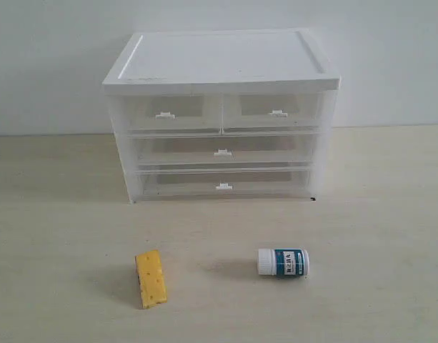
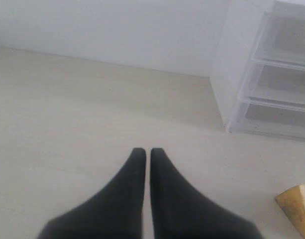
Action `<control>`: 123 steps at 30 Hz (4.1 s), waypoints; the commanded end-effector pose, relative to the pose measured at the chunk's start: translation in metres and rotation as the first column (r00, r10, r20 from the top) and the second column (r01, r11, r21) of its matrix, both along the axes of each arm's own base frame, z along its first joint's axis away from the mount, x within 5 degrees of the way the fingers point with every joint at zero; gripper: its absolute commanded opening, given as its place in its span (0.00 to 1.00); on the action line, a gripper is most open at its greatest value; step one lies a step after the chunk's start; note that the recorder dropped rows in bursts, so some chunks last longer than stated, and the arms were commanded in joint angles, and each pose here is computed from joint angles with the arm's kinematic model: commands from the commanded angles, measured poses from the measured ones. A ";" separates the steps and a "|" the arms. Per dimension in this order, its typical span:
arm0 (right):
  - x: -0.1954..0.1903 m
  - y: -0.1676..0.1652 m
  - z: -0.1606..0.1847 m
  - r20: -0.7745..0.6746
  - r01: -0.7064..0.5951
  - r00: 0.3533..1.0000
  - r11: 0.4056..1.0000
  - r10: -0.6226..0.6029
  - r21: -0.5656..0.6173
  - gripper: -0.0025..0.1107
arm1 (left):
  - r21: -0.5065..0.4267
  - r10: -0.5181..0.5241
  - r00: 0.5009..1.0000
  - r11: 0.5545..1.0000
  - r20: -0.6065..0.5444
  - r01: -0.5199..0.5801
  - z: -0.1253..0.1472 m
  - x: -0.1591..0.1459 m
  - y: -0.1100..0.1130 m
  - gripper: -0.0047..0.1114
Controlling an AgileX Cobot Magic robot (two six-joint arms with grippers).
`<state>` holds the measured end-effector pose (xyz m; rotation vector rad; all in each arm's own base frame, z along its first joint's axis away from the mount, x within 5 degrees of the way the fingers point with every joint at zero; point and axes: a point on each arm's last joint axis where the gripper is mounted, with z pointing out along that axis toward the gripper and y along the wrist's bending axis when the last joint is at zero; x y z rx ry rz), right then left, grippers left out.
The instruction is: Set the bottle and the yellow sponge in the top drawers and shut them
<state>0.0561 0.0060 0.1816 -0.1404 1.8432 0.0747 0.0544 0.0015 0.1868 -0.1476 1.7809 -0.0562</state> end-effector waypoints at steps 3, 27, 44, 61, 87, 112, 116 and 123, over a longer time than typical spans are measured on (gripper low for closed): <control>0.002 0.001 0.006 0.074 -0.012 0.997 1.000 0.014 -0.020 0.02 | 0.009 0.007 0.999 1.000 0.049 -0.008 0.003 0.001 0.001 0.07; -0.052 -0.001 0.109 0.977 -0.370 0.184 0.913 -0.107 0.170 0.02 | -0.158 0.099 0.443 0.983 0.891 0.098 0.089 -0.032 0.006 0.07; 0.089 0.030 0.115 0.245 -0.162 0.964 0.961 0.105 0.224 0.02 | -0.146 -0.268 0.882 0.927 0.388 0.346 0.119 0.076 -0.024 0.07; 0.210 0.098 -0.022 -0.401 -0.472 0.672 0.777 0.623 0.417 0.02 | -0.258 -0.429 0.896 0.858 0.118 0.445 0.053 0.181 -0.031 0.07; 0.267 0.100 0.017 -0.260 -0.372 0.819 0.818 0.512 0.438 0.03 | -0.697 -0.744 0.665 0.440 0.071 0.566 -0.005 0.331 -0.084 0.36; 0.307 0.107 0.049 -0.219 -0.183 0.864 0.689 0.453 0.701 0.48 | -0.651 -0.749 0.658 0.464 0.073 0.601 -0.007 0.344 -0.084 0.07; 0.317 0.111 0.039 -0.238 -0.152 0.854 0.659 0.463 0.737 0.48 | -0.647 -0.751 0.657 0.470 0.064 0.600 -0.008 0.344 -0.084 0.07; 0.332 0.116 0.032 -0.208 -0.159 0.844 0.601 0.494 0.783 0.48 | -0.647 -0.749 0.660 0.474 0.060 0.597 -0.009 0.344 -0.084 0.07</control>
